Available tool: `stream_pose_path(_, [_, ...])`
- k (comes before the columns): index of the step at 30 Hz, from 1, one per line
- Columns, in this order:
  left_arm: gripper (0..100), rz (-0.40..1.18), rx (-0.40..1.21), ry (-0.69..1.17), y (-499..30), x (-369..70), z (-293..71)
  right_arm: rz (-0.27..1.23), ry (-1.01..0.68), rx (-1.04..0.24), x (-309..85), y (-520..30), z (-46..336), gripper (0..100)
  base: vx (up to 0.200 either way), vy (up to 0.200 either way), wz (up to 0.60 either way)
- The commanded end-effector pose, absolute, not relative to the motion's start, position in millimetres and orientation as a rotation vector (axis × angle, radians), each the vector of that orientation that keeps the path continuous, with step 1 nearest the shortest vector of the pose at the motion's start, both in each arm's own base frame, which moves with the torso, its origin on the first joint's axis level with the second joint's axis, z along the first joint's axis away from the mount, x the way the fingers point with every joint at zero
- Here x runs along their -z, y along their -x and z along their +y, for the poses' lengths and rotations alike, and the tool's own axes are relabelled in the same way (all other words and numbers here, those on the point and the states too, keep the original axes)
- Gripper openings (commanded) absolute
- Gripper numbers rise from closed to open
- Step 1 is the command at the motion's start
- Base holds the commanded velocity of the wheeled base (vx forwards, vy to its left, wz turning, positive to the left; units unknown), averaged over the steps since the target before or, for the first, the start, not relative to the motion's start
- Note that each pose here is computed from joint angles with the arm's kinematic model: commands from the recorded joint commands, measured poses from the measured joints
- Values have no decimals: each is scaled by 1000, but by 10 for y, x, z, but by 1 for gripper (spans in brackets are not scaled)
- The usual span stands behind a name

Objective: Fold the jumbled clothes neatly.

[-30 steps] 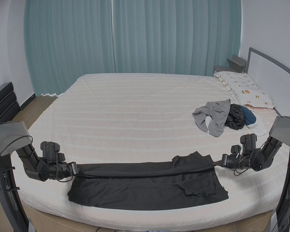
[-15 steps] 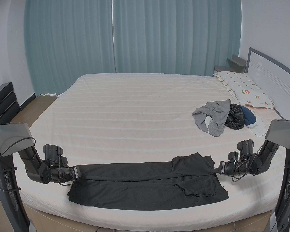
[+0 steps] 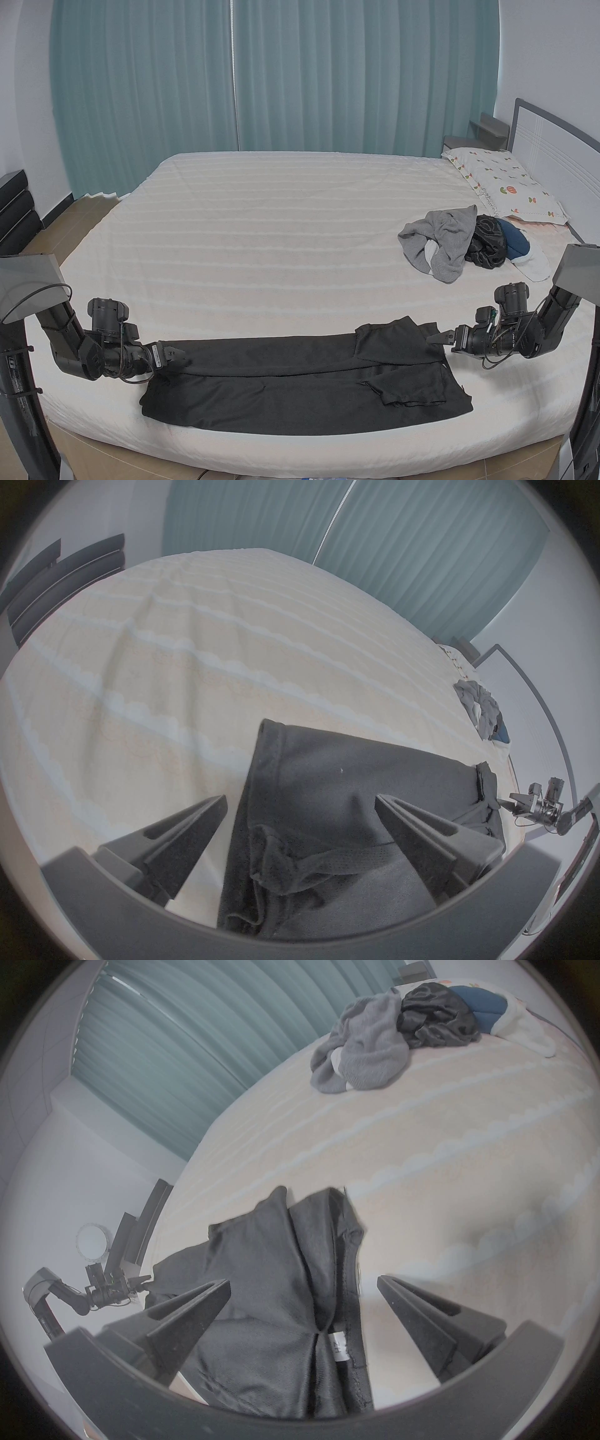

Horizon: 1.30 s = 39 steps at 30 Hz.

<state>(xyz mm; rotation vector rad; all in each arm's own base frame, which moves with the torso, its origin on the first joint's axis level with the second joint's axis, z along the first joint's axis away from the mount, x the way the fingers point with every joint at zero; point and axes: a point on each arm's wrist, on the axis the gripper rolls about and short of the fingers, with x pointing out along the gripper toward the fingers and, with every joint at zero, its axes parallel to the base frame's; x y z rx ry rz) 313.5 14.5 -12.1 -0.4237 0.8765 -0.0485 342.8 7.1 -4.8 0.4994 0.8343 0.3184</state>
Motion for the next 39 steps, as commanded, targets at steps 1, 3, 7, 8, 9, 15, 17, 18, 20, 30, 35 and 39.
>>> stream_pose_path(1, [100, 846, 43, 465, -3121, 20, 216, 783, -507, -346, -142, -3438, 86, 100, 0, 0, 0])
stream_pose_path(3, [100, 830, 43, 513, -3118, -39, 249, 772, -507, -364, -197, -3437, 120, 100, 0, 0, 0])
stream_pose_path(7, [100, 814, 48, 596, -3114, -106, 292, 768, -499, -389, -214, -3468, 210, 100, 0, 0, 0])
stream_pose_path(8, [100, 811, 43, 611, -3121, -111, 302, 769, -502, -392, -209, -3482, 227, 100, 0, 0, 0])
stream_pose_path(9, [100, 810, 36, 622, -3123, -113, 312, 768, -503, -397, -211, -3491, 248, 100, 0, 0, 0])
stream_pose_path(15, [100, 816, 5, 694, -3151, -82, 320, 789, -496, -416, -93, -3622, 375, 100, 0, 0, 0])
stream_pose_path(17, [100, 814, 7, 696, -3159, -87, 320, 795, -493, -416, -48, -3652, 394, 100, 0, 0, 0])
stream_pose_path(18, [100, 814, 8, 697, -3159, -87, 320, 798, -491, -418, -25, -3671, 412, 100, 0, 0, 0])
stream_pose_path(20, [100, 816, 11, 698, -3159, -83, 319, 798, -489, -418, -7, -3692, 419, 100, 0, 0, 0])
stream_pose_path(30, [100, 830, 16, 704, -3159, -44, 318, 819, -486, -410, 164, -3776, 403, 100, 0, 0, 0])
stream_pose_path(35, [100, 830, 16, 704, -3159, -44, 318, 834, -479, -411, 236, -3775, 414, 100, 0, 0, 0])
stream_pose_path(39, [100, 831, 15, 705, -3155, -42, 317, 832, -461, -413, 241, -3763, 395, 0, 0, 0, 0])
